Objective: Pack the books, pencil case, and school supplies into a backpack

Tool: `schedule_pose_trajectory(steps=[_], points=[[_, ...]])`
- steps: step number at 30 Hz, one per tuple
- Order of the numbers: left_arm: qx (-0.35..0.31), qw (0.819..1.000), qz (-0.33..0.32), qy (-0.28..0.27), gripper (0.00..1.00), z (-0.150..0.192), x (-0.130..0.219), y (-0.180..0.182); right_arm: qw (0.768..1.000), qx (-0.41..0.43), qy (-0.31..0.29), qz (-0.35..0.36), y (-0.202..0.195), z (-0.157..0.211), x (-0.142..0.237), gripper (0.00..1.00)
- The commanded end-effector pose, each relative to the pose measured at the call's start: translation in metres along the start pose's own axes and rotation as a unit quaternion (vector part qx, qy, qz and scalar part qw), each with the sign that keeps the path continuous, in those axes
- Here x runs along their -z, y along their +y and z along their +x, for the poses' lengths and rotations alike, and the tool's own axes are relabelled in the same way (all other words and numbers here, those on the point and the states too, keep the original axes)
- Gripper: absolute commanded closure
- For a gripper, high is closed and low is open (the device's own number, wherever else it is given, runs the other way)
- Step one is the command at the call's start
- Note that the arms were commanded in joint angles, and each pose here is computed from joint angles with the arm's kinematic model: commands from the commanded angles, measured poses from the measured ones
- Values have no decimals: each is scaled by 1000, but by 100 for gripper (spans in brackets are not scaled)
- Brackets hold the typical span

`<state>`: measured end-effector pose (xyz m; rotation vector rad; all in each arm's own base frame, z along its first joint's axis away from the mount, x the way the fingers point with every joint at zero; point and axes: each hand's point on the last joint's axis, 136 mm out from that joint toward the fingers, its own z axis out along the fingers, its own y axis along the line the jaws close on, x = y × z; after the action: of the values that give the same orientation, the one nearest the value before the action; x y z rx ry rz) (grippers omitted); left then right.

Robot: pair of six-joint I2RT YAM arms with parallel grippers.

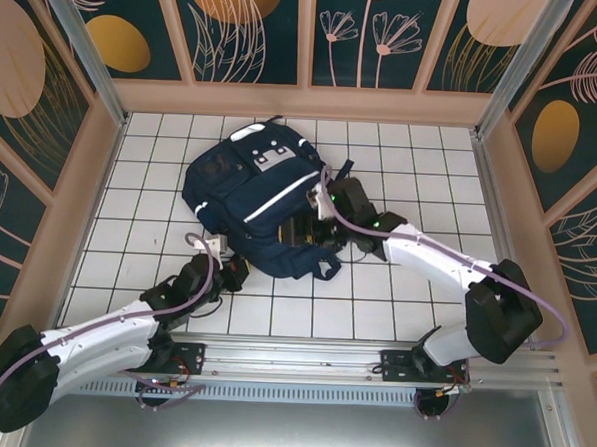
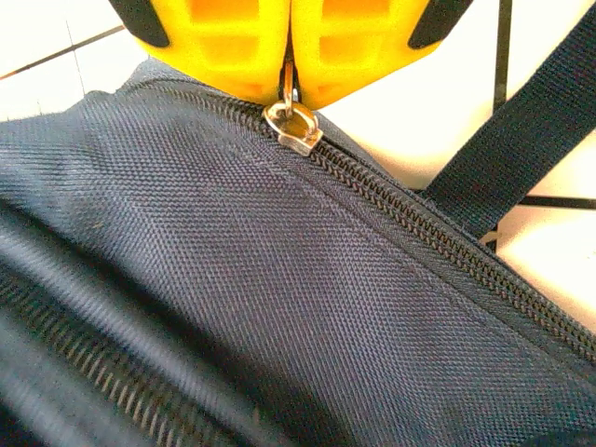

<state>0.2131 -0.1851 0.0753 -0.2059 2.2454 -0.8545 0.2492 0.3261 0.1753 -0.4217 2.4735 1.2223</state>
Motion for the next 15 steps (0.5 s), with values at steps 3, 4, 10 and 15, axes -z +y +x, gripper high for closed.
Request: schedule_pose_trajectory(steps=[3,4,10,15], points=[[-1,1000,-25,16,100,11,-3,14,988,-22,-138,71,-34,-111,31,16],[-2,1000,-26,16,100,11,-2,14,981,-36,-161,98,-51,-127,36,16],[-9,999,-29,19,100,11,-1,14,962,-111,-181,170,-160,-197,27,14],[-17,999,-32,24,100,12,0,15,984,-132,-95,66,-191,-204,-34,12]])
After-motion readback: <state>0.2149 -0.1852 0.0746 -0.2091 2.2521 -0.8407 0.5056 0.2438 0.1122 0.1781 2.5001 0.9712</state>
